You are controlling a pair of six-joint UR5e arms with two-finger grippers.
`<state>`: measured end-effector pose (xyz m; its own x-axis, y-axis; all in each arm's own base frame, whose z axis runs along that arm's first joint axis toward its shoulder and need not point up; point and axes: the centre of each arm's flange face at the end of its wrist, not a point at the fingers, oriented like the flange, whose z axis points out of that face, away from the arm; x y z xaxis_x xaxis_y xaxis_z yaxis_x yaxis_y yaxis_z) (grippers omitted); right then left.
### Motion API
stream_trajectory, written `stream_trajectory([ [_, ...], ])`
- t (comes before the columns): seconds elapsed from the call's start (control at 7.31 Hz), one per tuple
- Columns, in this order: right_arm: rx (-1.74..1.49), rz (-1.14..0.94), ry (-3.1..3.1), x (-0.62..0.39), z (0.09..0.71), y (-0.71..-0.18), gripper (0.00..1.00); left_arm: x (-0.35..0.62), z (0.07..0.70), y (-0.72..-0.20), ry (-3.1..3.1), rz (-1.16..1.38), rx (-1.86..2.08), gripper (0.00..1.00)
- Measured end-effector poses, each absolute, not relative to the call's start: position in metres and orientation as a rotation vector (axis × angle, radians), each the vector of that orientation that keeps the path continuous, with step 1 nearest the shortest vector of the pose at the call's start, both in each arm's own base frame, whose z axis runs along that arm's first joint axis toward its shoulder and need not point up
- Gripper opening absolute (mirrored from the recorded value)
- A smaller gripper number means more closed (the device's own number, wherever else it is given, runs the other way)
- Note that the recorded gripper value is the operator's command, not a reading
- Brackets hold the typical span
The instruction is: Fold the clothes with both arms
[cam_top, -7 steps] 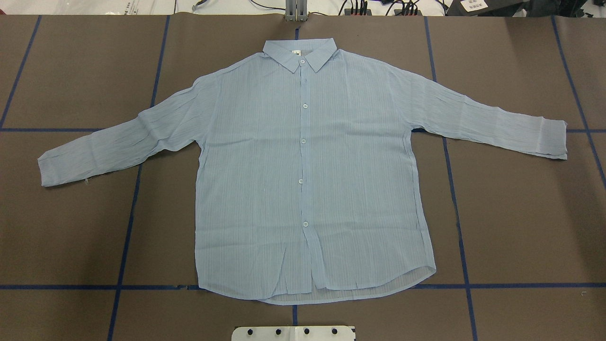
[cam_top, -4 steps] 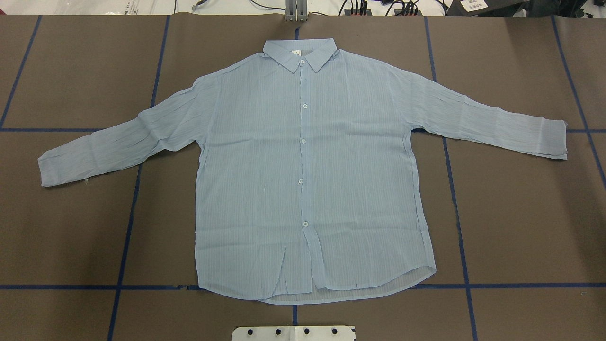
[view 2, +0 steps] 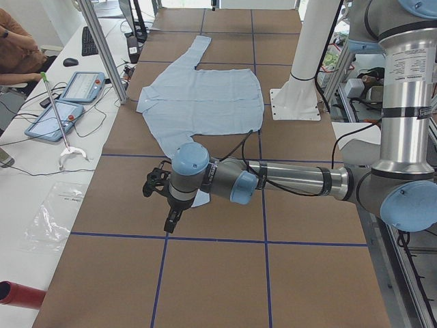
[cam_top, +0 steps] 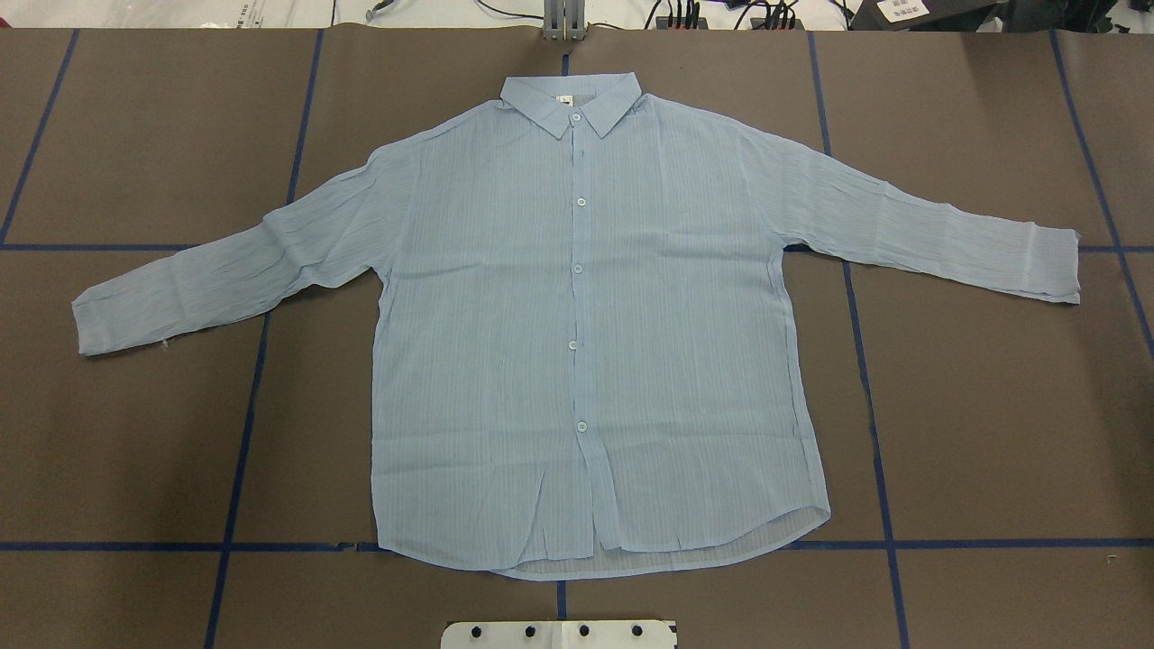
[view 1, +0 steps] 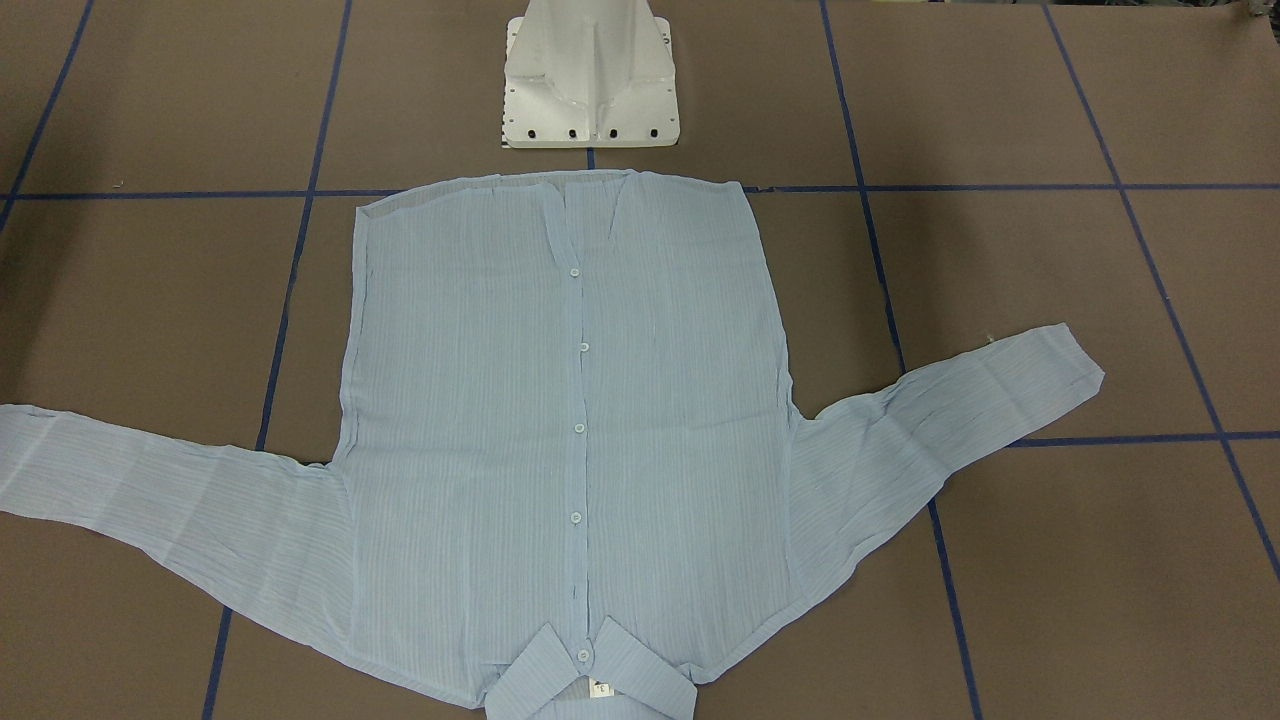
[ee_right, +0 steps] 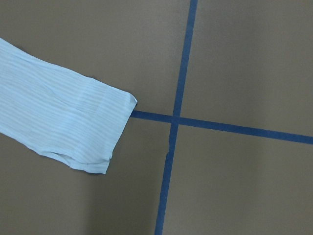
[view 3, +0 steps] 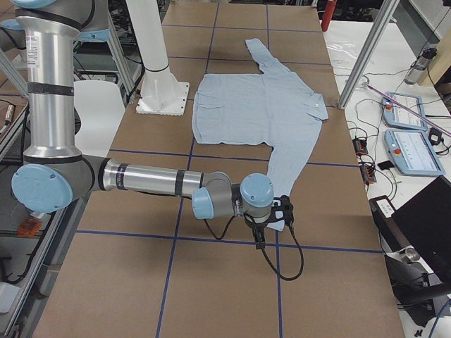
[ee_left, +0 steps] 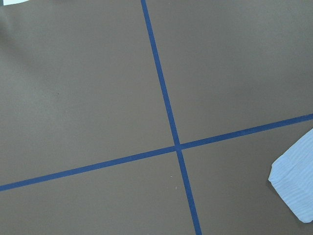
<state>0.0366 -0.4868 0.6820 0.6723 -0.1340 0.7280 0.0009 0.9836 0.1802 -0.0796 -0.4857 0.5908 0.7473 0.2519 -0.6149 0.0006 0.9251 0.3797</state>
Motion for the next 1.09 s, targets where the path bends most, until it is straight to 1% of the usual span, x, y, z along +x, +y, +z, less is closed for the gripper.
stream_trajectory([
  [0.14,0.167,-0.048,-0.842,0.020,0.692,-0.492,1.00,-0.079,0.588,-0.485,0.718,0.154,0.409,1.00],
  [0.41,0.144,-0.054,-0.851,-0.018,0.699,-0.512,1.00,-0.080,0.588,-0.482,0.719,0.159,0.430,1.00],
  [0.68,0.130,-0.066,-0.854,-0.045,0.696,-0.532,1.00,-0.079,0.588,-0.482,0.719,0.159,0.432,1.00],
  [0.82,0.123,-0.040,-0.853,-0.060,0.688,-0.541,1.00,-0.079,0.588,-0.481,0.719,0.159,0.432,1.00],
  [1.09,0.135,-0.027,-0.821,-0.091,0.688,-0.547,1.00,-0.080,0.587,-0.481,0.720,0.159,0.433,1.00],
])
